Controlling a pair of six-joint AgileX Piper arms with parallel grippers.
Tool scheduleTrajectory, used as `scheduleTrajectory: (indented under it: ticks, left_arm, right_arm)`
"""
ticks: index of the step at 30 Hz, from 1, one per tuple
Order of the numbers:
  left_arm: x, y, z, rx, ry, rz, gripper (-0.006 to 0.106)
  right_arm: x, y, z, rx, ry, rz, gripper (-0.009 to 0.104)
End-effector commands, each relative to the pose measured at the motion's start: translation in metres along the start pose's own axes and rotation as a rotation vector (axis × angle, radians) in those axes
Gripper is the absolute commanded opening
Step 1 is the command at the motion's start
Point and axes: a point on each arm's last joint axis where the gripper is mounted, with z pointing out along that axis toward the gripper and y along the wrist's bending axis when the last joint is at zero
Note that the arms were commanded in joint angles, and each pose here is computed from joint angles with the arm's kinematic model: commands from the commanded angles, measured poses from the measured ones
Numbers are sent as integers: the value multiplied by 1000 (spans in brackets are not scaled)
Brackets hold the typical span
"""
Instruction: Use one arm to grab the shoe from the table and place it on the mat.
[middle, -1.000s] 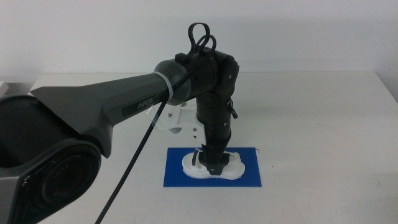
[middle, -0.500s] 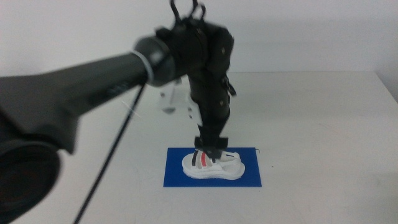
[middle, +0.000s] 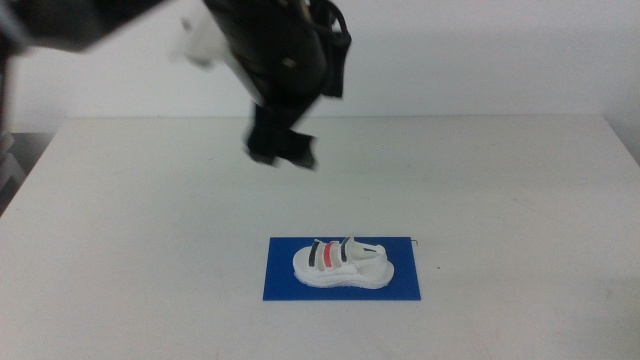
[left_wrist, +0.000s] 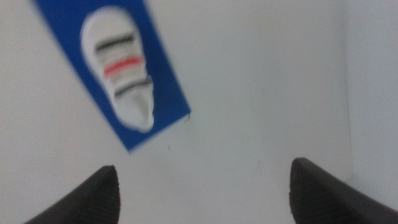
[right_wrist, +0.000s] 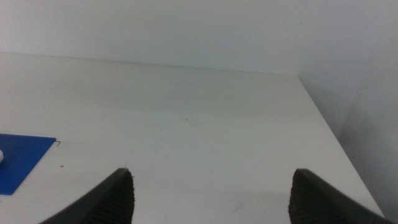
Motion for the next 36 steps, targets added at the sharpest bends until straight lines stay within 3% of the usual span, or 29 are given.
scheduleTrajectory:
  ticks: [1,4,7,10,12,13,15,19,22,27,32,36]
  left_arm:
    - [-10,6,-45,57,-65,211,94]
    - [-21,7,-64,94,-181,489,94]
    - [-36,7,-85,78,-364,872,94]
    - [-46,7,-98,-24,-516,1281,94]
    - [-49,6,-100,-96,-561,1492,94]
    - [-51,6,-102,-139,-586,1593,94]
    - [-54,4,-104,-189,-632,1686,94]
    - [-68,6,-116,-161,-657,1647,94]
    - [-78,10,-131,-49,-633,1603,94]
    - [-98,30,-151,137,-731,1586,94]
    - [-122,78,-145,307,-844,1487,94]
    - [-138,131,-131,354,-949,1399,94]
  right_arm:
    - [-6,0,-2,7,-97,-17,64]
    - [-6,0,-2,7,-97,-17,64]
    - [-6,0,-2,7,-97,-17,64]
    - [-6,0,-2,7,-97,-17,64]
    - [-6,0,-2,7,-97,-17,64]
    - [-6,0,-2,7,-97,-17,64]
    - [-6,0,-2,7,-97,-17,64]
    - [-6,0,-2,7,-97,-17,64]
    - [-6,0,-2,7,-97,-17,64]
    - [-6,0,-2,7,-97,-17,64]
    - [-6,0,-2,7,-97,-17,64]
    - [-6,0,-2,7,-97,-17,64]
